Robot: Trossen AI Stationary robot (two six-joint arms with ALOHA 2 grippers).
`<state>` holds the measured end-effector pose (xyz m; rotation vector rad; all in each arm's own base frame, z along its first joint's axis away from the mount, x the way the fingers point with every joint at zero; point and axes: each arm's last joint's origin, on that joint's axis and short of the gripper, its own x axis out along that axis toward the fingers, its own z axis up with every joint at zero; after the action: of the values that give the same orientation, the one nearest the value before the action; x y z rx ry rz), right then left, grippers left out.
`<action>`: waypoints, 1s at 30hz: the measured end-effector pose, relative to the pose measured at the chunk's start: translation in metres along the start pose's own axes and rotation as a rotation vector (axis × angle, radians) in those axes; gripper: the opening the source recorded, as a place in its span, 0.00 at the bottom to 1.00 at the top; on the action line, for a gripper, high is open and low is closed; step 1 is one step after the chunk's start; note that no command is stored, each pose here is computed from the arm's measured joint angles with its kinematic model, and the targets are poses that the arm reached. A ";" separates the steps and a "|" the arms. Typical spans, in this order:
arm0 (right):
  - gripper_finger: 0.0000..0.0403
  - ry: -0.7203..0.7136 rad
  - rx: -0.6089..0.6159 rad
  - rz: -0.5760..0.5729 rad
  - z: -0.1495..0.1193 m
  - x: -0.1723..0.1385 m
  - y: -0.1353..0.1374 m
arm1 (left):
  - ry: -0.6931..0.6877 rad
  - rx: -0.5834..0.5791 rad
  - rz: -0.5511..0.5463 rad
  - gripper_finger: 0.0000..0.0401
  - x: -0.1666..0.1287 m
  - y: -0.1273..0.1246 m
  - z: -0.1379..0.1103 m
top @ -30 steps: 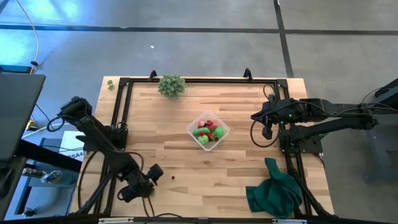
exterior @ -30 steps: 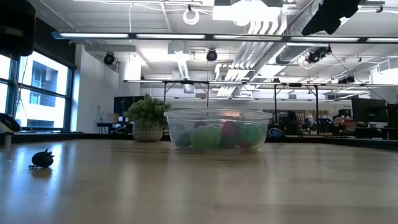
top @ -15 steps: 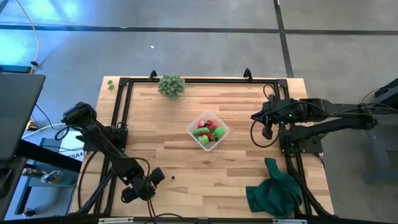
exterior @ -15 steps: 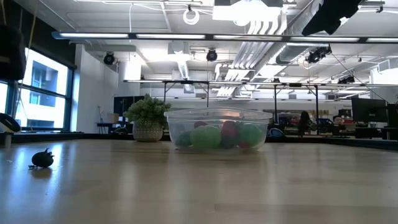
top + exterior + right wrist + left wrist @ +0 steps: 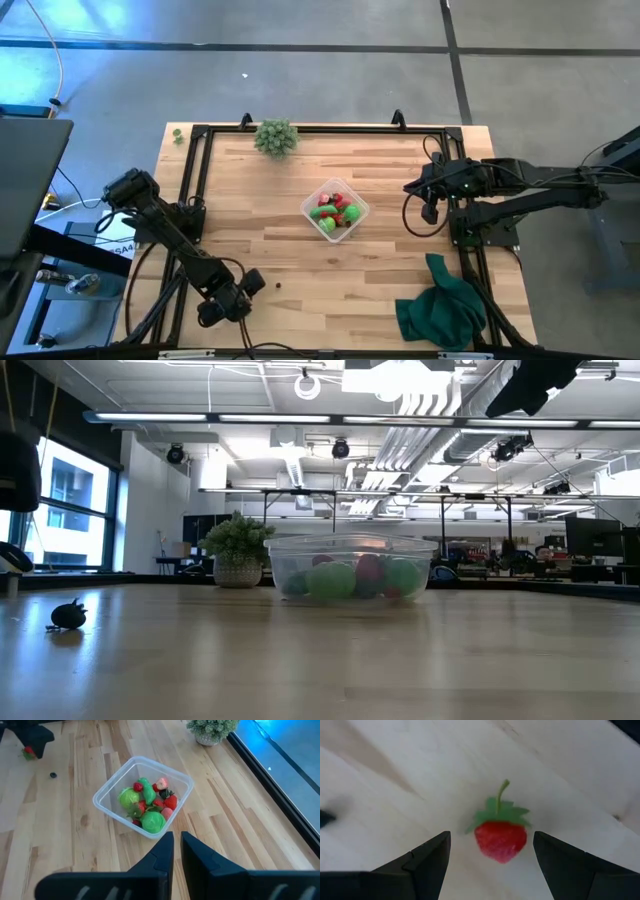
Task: Pick and placing Produce into tupperware
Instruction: Put the red strawberry into the transparent bin
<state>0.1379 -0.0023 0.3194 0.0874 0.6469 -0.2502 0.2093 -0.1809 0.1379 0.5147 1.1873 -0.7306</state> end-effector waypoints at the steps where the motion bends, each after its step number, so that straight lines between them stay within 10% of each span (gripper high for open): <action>1: 0.06 0.000 0.000 0.000 0.000 0.000 0.000 | -0.006 0.001 0.000 0.69 0.001 0.000 0.001; 18: 0.06 0.000 0.000 0.000 0.000 0.000 0.000 | -0.033 0.022 -0.002 0.67 0.003 0.000 0.004; 30: 0.06 0.000 0.000 0.000 0.000 0.000 0.000 | -0.030 0.045 -0.014 0.42 0.003 0.000 0.003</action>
<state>0.1381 -0.0023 0.3194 0.0874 0.6470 -0.2502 0.2122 -0.1840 0.1361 0.5318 1.1494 -0.7760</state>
